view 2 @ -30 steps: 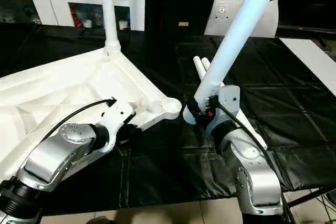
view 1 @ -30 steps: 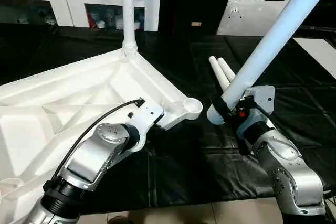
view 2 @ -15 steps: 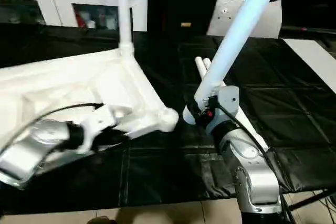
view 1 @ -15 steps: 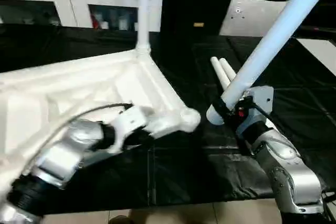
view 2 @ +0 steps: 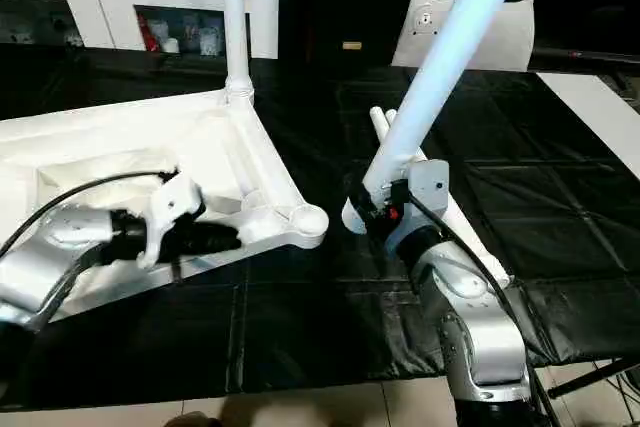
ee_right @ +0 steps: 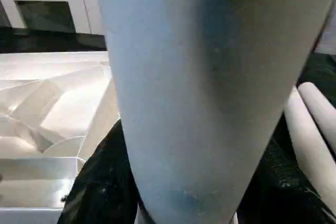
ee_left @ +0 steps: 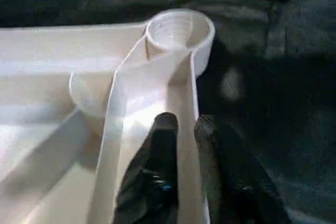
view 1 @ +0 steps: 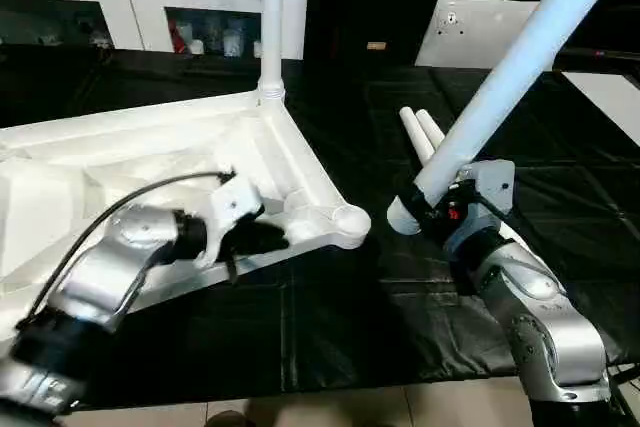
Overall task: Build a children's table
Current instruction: Insert table leg to table base
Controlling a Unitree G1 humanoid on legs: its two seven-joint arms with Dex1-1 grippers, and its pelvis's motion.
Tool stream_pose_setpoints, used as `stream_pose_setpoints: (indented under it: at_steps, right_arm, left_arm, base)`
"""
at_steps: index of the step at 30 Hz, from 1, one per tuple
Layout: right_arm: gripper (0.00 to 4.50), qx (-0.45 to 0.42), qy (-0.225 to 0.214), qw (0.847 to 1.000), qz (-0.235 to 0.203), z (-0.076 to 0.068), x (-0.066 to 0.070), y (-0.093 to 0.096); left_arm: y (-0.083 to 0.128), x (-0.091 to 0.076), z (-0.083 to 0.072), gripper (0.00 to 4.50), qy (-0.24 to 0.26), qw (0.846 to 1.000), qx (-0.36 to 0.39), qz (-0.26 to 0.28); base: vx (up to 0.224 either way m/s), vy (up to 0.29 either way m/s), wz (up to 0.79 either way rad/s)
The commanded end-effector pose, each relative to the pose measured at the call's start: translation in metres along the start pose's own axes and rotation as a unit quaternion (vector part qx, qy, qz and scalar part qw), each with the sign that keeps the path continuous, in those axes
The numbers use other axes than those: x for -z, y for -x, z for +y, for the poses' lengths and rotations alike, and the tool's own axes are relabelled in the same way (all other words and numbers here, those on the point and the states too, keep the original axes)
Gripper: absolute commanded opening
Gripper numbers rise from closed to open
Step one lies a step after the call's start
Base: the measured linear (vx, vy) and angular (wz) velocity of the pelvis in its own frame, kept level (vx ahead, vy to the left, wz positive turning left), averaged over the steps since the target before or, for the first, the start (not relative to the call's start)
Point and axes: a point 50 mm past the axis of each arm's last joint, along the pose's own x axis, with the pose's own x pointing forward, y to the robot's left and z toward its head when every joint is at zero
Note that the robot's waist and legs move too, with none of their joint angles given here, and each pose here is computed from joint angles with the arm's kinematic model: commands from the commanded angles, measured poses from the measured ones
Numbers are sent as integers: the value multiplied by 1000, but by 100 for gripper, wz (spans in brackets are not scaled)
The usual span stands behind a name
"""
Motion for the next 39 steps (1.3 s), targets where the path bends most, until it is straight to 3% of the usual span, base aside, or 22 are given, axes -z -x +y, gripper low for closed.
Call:
stream_pose_setpoints:
  at_steps: [1, 6, 8, 11, 16, 22, 24, 34, 35, 39]
  right_arm:
    - [193, -3, 7, 1000, -7, -1, -4, -1]
    - [193, -6, 8, 1000, -7, 0, -4, -3]
    - [193, -7, 9, 1000, -6, 0, -4, -3]
    - [193, -7, 10, 1000, -7, 0, -4, -3]
    - [193, -7, 11, 1000, -7, 0, -5, -4]
    - [193, -9, 11, 1000, -7, 0, -5, -5]
    - [193, -9, 11, 1000, -7, 0, -4, -5]
    - [193, -10, 12, 1000, -9, -1, -5, -7]
    - [193, -10, 12, 1000, -9, -1, -5, -7]
    - [193, -24, 16, 1000, -6, 2, -5, -10]
  left_arm:
    - [-5, -6, 1, 100, -7, 1000, 3, -8]
    - [-19, -11, 0, 100, -4, 1000, 3, -17]
    - [-22, -11, -2, 136, -1, 1000, 9, -16]
    - [-24, -8, -1, 139, -17, 1000, -3, 0]
    - [-23, -4, -8, 142, 6, 1000, 28, 11]
    - [-25, 4, -2, 142, 0, 999, -1, 39]
    - [-24, 5, -3, 105, 6, 999, 7, 43]
    - [-20, 10, -9, 55, -6, 997, 35, 73]
    - [-20, 10, -9, 26, -7, 997, 36, 73]
    - [-20, 8, -10, 22, -12, 996, 42, 73]
  base:
    - [0, 0, 0]
    - [0, 0, 0]
    - [0, 0, 0]
    - [0, 0, 0]
    - [0, 0, 0]
    - [0, 0, 0]
    - [0, 0, 0]
    - [0, 0, 0]
    - [0, 0, 0]
    - [0, 0, 0]
